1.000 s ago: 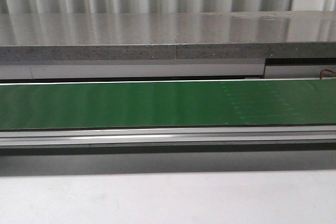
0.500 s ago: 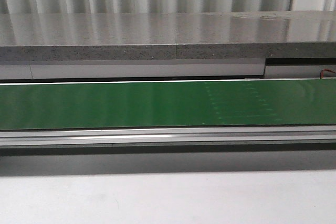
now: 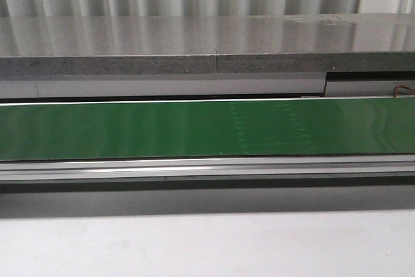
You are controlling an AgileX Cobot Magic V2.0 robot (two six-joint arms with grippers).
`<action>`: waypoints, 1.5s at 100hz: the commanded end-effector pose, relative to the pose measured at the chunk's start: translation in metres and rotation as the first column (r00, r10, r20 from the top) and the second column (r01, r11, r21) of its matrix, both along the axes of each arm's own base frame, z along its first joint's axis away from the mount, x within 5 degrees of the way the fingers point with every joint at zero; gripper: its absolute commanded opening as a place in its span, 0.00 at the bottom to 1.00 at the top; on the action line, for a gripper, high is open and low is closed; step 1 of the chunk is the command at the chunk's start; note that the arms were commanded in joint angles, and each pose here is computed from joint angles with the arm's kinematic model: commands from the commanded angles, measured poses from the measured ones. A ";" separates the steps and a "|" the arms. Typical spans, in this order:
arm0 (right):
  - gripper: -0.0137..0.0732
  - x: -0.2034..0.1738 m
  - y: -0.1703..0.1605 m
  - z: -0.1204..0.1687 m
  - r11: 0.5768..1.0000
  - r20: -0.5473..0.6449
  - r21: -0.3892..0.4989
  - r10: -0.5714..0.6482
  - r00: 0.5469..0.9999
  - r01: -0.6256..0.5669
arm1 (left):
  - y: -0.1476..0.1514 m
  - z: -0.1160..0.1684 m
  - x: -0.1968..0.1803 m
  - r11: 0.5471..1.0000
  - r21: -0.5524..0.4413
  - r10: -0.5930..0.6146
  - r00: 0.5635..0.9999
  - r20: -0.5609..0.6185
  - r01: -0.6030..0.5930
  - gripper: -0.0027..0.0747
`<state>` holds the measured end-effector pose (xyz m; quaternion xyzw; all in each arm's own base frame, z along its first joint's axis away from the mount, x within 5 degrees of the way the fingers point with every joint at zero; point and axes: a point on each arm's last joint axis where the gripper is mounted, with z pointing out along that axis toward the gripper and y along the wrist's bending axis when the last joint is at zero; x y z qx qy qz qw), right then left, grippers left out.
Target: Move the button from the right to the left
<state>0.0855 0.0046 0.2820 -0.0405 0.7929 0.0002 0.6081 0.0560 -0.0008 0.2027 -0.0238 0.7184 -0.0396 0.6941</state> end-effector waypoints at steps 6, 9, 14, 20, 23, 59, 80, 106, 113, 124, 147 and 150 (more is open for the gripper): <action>0.08 -0.007 -0.001 -0.001 0.999 0.186 0.033 -0.015 0.982 0.009 | -0.001 0.001 -0.001 1.000 -0.006 -0.018 0.996 0.086 0.019 0.01; 0.08 -0.009 -0.001 -0.007 0.999 0.200 0.040 -0.013 0.980 0.005 | -0.001 0.001 -0.001 1.000 -0.006 -0.018 0.996 0.086 0.019 0.01; 0.08 -0.013 -0.001 -0.015 0.999 0.219 0.047 -0.015 0.976 0.005 | -0.001 0.001 -0.001 1.000 -0.006 -0.018 0.996 0.086 0.019 0.01; 0.08 -0.017 -0.002 -0.023 0.998 0.243 0.069 -0.023 0.970 0.006 | -0.001 0.001 -0.001 1.000 -0.006 -0.018 0.996 0.086 0.019 0.01; 0.08 -0.018 -0.002 -0.030 0.997 0.240 0.075 -0.025 0.970 0.007 | -0.001 0.001 -0.001 1.000 -0.006 -0.018 0.996 0.086 0.019 0.01; 0.08 -0.031 -0.002 -0.073 0.994 0.306 0.109 -0.033 0.951 0.000 | -0.001 0.001 -0.001 1.000 -0.006 -0.018 0.996 0.086 0.019 0.01; 0.08 -0.031 -0.002 -0.075 0.994 0.313 0.112 -0.036 0.949 0.001 | -0.001 0.001 -0.001 1.000 -0.006 -0.018 0.996 0.086 0.019 0.01; 0.08 -0.031 -0.002 -0.074 0.994 0.318 0.112 -0.036 0.948 0.000 | -0.001 0.001 -0.001 1.000 -0.006 -0.018 0.996 0.086 0.019 0.01; 0.08 -0.031 -0.003 -0.074 0.994 0.317 0.112 -0.042 0.947 0.007 | -0.001 0.001 -0.001 1.000 -0.006 -0.018 0.996 0.086 0.019 0.01; 0.08 -0.031 -0.004 -0.074 0.993 0.317 0.112 -0.058 0.946 0.023 | -0.001 0.001 -0.001 1.000 -0.006 -0.018 0.996 0.086 0.019 0.01; 0.08 -0.031 -0.004 -0.075 0.993 0.312 0.112 -0.069 0.947 0.035 | -0.001 0.001 -0.001 1.000 -0.006 -0.018 0.996 0.086 0.019 0.01; 0.08 -0.031 -0.004 -0.075 0.993 0.312 0.112 -0.069 0.947 0.035 | -0.001 0.001 -0.001 1.000 -0.006 -0.018 0.996 0.086 0.019 0.01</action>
